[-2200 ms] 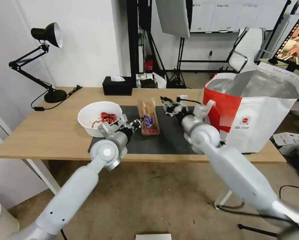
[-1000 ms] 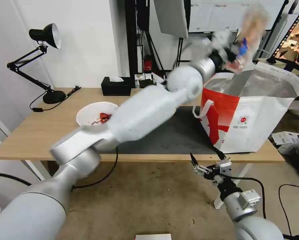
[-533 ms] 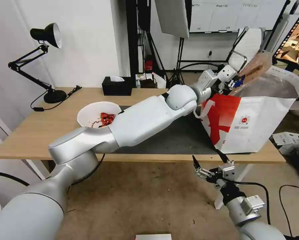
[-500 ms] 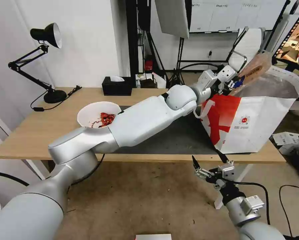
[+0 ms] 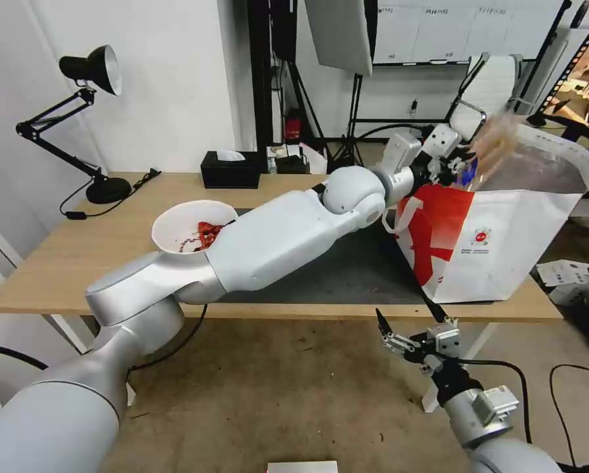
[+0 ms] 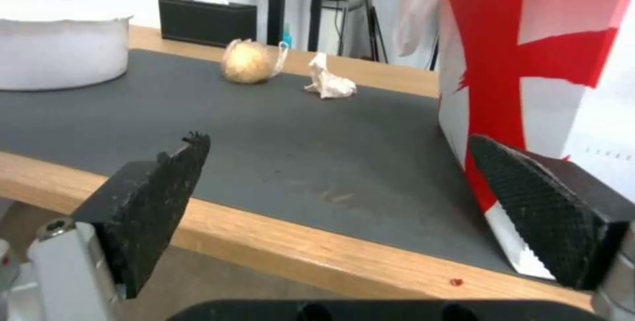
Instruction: Pick up the trash from the table and place it into the takeout bag.
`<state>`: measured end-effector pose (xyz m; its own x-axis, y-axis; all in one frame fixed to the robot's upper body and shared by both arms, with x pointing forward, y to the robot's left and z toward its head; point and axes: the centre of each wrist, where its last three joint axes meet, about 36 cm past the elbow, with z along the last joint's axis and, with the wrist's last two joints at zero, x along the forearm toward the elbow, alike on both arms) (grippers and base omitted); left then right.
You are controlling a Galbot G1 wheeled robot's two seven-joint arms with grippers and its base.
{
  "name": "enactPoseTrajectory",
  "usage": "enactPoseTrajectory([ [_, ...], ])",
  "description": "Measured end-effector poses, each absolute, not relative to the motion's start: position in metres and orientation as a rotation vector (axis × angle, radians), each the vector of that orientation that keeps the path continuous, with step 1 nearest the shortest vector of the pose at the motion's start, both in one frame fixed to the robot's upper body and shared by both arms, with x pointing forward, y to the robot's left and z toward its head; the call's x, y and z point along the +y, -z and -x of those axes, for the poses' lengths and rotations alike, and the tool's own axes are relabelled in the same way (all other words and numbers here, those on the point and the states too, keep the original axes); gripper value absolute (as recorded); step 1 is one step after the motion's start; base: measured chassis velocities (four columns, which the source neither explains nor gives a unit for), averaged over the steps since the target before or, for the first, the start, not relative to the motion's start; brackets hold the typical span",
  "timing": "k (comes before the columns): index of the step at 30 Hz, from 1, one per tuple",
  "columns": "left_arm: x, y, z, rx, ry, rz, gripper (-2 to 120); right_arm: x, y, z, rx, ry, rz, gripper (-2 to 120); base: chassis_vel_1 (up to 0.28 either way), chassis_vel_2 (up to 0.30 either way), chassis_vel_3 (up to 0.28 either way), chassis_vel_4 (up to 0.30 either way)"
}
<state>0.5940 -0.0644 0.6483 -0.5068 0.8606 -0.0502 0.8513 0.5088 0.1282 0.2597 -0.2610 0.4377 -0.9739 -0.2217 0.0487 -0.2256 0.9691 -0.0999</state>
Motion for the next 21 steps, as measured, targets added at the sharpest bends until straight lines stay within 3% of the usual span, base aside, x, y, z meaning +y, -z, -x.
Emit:
enactPoseTrajectory([
  [2, -0.055, -0.651, -0.587, 2.629, -0.112, -1.489, 49, -0.265, -0.440, -0.257, -3.083, -0.174, -0.326, 100, 0.000, 0.000, 0.000, 0.000],
  [7, -0.027, -0.647, -0.570, 2.628, -0.074, -1.453, 64, -0.270, -0.449, -0.250, -3.097, -0.179, -0.283, 100, 0.000, 0.000, 0.000, 0.000],
  [11, 0.026, -0.631, -0.546, 2.717, -0.068, -1.354, 75, -0.272, -0.458, -0.246, -3.098, -0.194, -0.260, 100, 0.000, 0.000, 0.000, 0.000],
  [12, 0.069, -0.614, -0.527, 2.780, -0.042, -1.268, 83, -0.273, -0.459, -0.244, -3.092, -0.204, -0.246, 100, 0.000, 0.000, 0.000, 0.000],
  [14, 0.089, -0.609, -0.518, 2.798, -0.035, -1.228, 87, -0.273, -0.460, -0.243, -3.089, -0.206, -0.244, 100, 0.000, 0.000, 0.000, 0.000],
  [15, 0.129, -0.595, -0.498, 2.840, -0.036, -1.132, 95, -0.273, -0.460, -0.241, -3.086, -0.200, -0.239, 100, 0.000, 0.000, 0.000, 0.000],
  [19, 0.194, -0.555, -0.446, 2.933, -0.073, -0.980, 100, -0.272, -0.462, -0.239, -3.090, -0.163, -0.236, 100, 0.000, 0.000, 0.000, 0.000],
  [21, 0.203, -0.549, -0.436, 2.940, -0.079, -0.949, 100, -0.272, -0.462, -0.239, -3.090, -0.151, -0.237, 100, 0.000, 0.000, 0.000, 0.000],
])
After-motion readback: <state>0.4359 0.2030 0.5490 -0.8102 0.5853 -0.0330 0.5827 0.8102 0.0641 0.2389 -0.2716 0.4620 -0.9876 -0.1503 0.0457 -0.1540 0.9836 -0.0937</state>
